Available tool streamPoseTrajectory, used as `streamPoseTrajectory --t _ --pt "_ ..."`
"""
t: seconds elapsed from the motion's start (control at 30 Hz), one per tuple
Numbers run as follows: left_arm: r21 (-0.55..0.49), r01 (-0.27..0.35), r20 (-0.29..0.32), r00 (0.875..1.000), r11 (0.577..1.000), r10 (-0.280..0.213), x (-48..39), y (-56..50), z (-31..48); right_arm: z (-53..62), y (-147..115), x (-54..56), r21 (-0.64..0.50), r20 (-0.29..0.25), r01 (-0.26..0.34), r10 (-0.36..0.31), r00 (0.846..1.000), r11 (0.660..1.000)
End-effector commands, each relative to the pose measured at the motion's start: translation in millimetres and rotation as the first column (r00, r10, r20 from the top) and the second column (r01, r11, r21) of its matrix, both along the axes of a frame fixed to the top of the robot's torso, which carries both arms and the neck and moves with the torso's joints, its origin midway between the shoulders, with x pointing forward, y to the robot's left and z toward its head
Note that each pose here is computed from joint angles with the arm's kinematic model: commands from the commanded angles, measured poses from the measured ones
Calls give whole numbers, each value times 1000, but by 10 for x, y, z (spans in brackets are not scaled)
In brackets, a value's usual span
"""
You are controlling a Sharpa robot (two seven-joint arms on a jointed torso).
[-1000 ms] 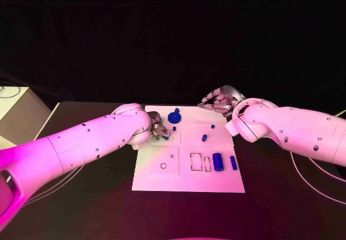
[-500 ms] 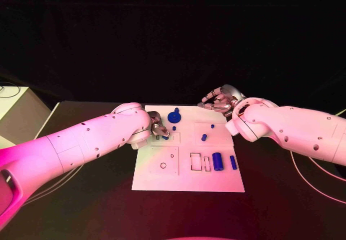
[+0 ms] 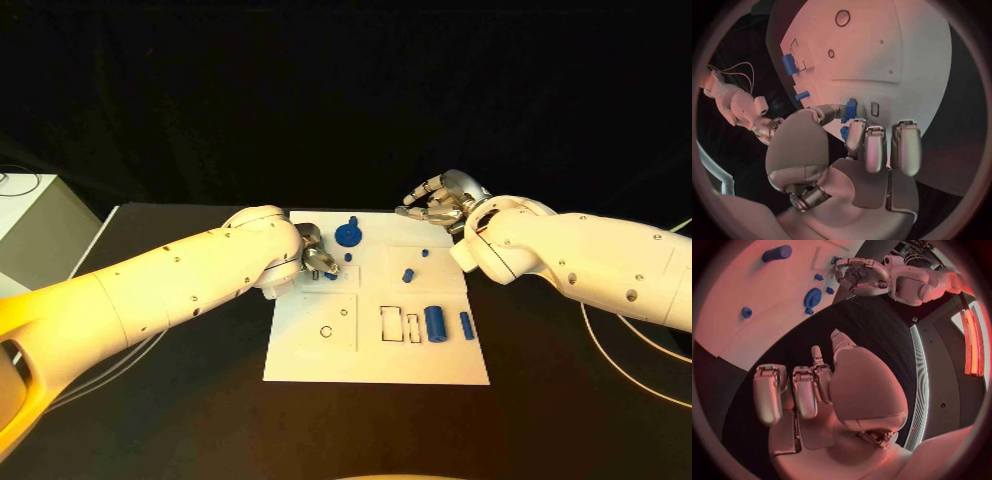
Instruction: Assemble the parts on the task board
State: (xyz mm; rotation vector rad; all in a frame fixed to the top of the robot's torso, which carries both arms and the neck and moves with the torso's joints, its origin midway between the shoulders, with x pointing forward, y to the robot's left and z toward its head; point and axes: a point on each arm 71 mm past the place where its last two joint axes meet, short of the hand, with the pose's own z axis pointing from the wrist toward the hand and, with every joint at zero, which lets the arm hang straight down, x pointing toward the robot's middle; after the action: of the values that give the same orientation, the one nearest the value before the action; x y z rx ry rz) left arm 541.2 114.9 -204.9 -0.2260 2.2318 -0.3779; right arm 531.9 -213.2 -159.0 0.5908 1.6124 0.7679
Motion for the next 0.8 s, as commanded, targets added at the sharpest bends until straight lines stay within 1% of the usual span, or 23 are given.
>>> streamPoseTrajectory --t 0.03,0.8 --pt "15 8 -31 999 1000 -7 -26 1 -66 0 13 -5 -9 2 -18 18 1000 1000" --pt "8 6 -40 999 1000 -5 -27 9 -70 1 2 -4 -9 4 -14 14 1000 1000"
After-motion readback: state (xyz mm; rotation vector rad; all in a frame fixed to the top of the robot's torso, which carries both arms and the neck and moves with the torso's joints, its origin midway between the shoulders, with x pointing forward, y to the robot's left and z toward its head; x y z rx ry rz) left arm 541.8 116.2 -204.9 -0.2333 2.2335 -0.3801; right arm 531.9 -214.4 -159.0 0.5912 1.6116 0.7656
